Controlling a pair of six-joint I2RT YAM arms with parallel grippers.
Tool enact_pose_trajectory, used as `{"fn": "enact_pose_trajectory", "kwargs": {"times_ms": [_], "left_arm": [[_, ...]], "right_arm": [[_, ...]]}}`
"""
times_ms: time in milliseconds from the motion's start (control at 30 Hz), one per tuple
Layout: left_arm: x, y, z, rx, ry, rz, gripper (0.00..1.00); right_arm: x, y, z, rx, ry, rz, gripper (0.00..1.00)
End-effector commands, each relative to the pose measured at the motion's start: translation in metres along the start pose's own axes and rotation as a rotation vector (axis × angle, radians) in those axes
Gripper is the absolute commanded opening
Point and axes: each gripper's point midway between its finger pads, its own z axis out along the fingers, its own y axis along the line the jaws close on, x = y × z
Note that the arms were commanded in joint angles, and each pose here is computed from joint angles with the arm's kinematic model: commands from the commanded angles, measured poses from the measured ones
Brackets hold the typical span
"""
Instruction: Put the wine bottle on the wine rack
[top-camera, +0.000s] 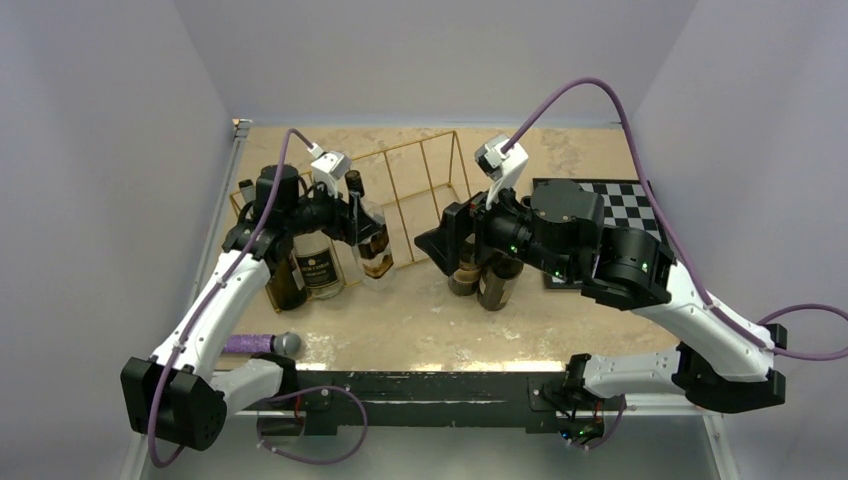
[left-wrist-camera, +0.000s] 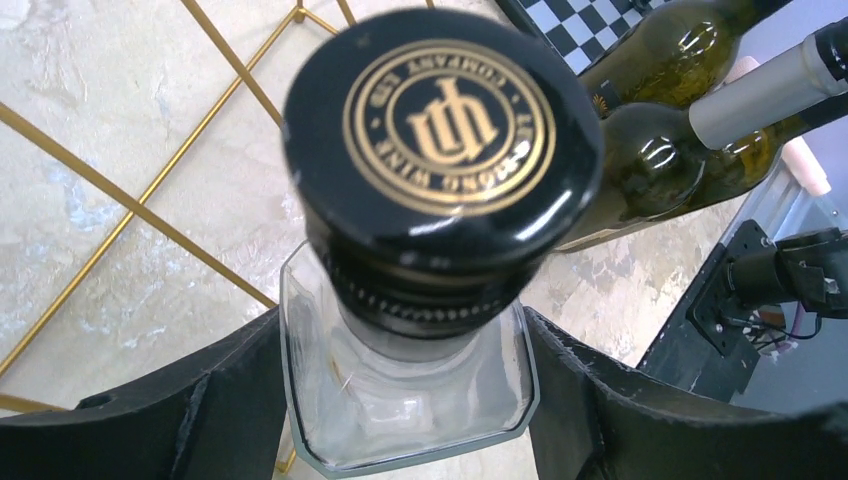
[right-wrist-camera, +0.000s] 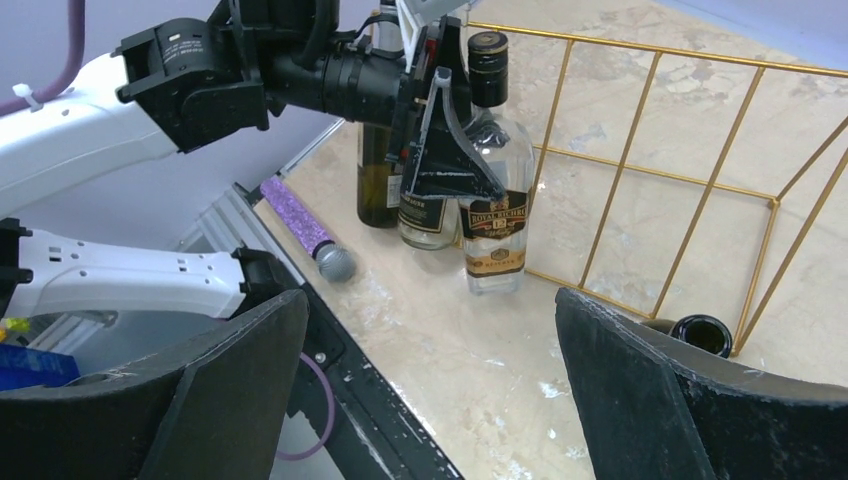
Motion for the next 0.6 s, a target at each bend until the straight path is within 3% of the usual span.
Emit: {"fn": "enact_pose_trajectory", "kwargs": {"times_ms": [0,200,567], "left_arm": [[-0.06,-0.03,-0.008,0.158,-0.15,0.174,0.0],[-0.043,-0.025,0.001,0.215,-0.076,0.245,0.0],[-0.039,0.0,0.006,0.155,-0.051,0.308,0.0]], "right_arm": [[-0.007,-0.005,-0.007,0.019,-0.045,0.007,0.99],[-0.002,-0.009,-0.01,0.025,-0.044,0.014,0.99],[0.006,-0.011,-0.009,0.034,-0.022,0.022,0.99]]}}
